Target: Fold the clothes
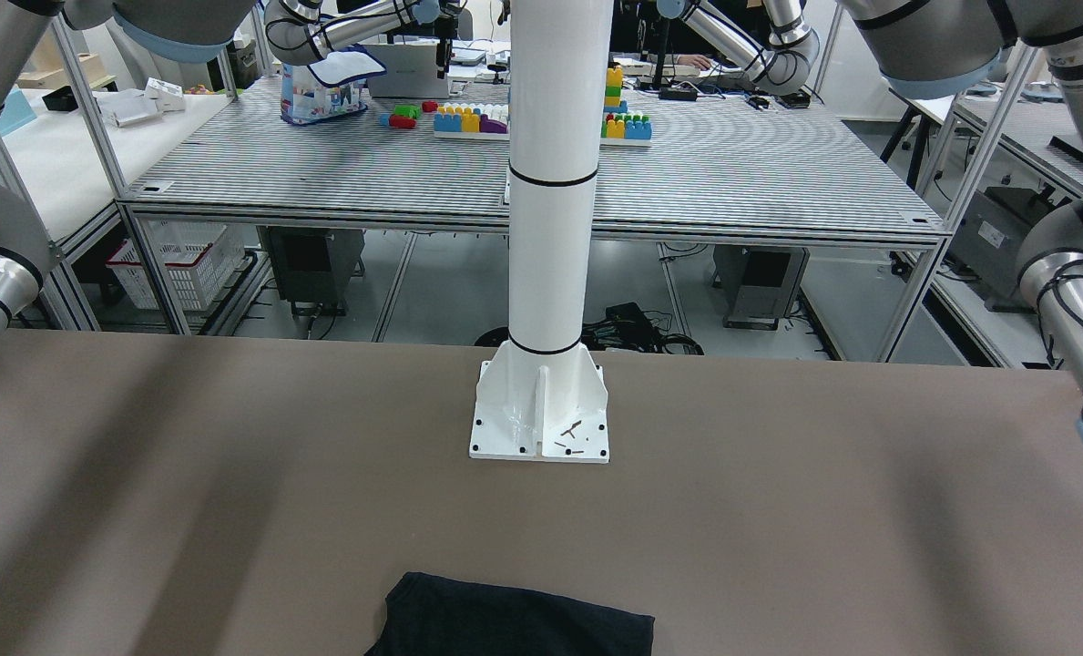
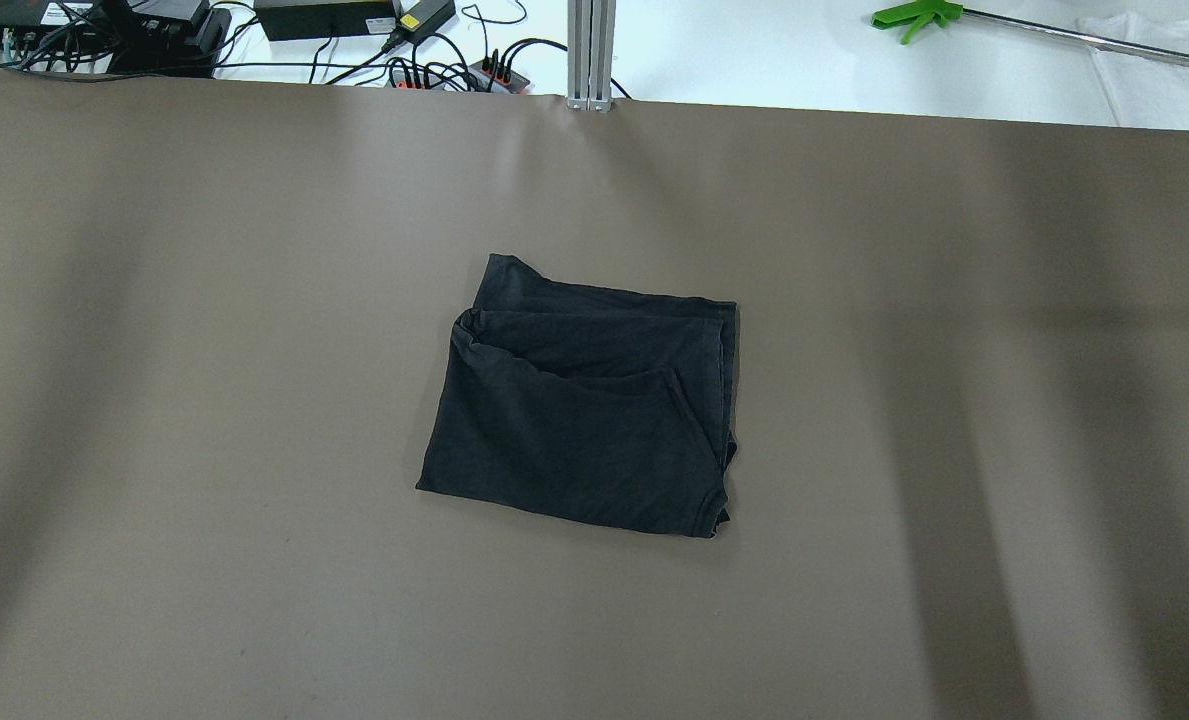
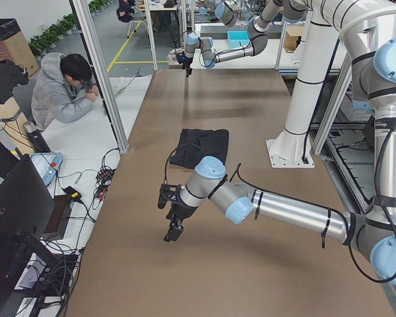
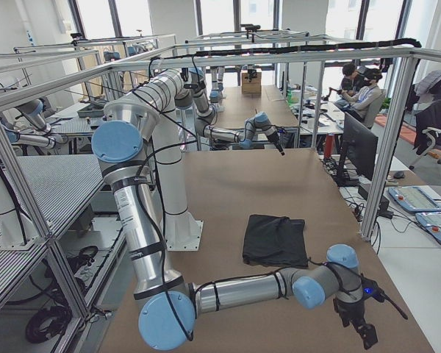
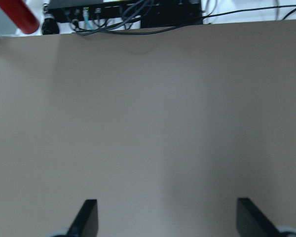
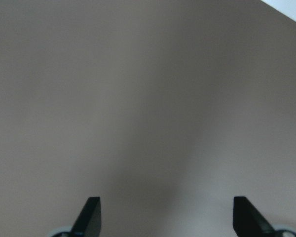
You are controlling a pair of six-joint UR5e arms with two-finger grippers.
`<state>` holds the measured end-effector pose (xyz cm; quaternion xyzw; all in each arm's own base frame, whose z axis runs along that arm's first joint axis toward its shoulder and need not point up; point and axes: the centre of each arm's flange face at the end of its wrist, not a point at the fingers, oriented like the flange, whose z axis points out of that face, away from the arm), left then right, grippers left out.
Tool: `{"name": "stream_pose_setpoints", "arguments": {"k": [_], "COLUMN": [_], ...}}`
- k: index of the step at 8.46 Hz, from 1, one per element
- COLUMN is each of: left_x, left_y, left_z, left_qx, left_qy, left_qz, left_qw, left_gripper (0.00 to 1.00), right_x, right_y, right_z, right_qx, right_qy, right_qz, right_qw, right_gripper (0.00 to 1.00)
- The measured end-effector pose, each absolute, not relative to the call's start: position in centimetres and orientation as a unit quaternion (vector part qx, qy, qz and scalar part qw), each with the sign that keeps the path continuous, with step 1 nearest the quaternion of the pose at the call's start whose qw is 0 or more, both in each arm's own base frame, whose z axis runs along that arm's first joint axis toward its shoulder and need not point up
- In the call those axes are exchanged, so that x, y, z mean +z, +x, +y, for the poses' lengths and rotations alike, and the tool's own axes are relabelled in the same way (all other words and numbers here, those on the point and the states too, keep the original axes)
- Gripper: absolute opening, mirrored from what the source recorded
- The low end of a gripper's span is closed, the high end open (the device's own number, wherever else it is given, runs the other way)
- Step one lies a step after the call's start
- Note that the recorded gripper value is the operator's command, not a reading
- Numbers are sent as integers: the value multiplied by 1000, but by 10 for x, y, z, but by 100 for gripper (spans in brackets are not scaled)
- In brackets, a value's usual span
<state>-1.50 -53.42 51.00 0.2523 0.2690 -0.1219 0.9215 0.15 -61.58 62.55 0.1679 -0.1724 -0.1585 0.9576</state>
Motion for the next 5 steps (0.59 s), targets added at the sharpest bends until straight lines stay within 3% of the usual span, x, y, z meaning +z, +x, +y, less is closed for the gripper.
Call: {"name": "stream_pose_setpoints", "arguments": {"k": [2,5], "left_x": [548,620], "left_y": [-69,-95], "left_z": [-510,-496], "left_qx": [-78,-33], "left_qy": [264,243], "left_qz": [182,93], "left_qw": [944,965], "left_gripper": [100,100], "right_x": [659,663], "right_y": [65,90], "right_z": [-585,-553], "right_qx": [-171,-174], "right_qy": [159,163], "right_qz": [-140,-148], "right_qw": [962,960], "right_gripper": [94,94]}}
